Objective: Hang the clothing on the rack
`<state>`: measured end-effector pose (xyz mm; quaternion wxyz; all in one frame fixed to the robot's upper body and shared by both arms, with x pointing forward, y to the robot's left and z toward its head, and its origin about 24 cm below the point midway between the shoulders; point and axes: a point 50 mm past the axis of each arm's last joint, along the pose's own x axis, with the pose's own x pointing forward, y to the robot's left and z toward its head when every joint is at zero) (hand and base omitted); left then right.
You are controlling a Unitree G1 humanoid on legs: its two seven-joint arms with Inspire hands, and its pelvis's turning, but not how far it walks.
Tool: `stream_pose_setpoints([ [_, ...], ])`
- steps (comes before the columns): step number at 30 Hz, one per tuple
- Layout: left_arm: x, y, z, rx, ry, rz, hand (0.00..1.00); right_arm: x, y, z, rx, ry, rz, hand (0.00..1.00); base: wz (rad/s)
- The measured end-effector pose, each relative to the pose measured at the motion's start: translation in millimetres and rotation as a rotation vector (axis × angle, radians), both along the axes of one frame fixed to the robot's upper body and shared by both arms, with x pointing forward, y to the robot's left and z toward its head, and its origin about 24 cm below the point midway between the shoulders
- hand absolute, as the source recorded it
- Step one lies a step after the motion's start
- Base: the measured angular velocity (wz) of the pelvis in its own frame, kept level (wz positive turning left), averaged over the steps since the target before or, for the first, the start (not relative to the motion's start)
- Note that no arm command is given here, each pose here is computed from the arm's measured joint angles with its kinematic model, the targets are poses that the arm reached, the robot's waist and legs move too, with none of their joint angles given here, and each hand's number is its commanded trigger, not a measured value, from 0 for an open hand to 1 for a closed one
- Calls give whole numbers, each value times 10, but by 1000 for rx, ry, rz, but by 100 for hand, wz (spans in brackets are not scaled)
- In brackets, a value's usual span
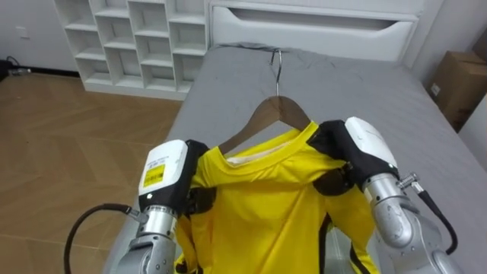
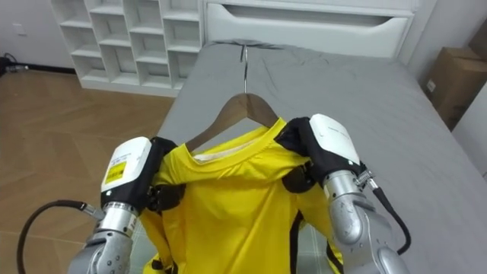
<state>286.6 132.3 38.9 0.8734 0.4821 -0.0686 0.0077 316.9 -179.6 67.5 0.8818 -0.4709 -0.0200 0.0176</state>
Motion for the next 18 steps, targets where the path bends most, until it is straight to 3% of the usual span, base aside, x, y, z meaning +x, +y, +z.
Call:
stream_pose_setpoints([
  [18, 8, 49, 48, 36, -16, -4, 100, -5, -20, -27, -107, 16, 7, 100, 1],
])
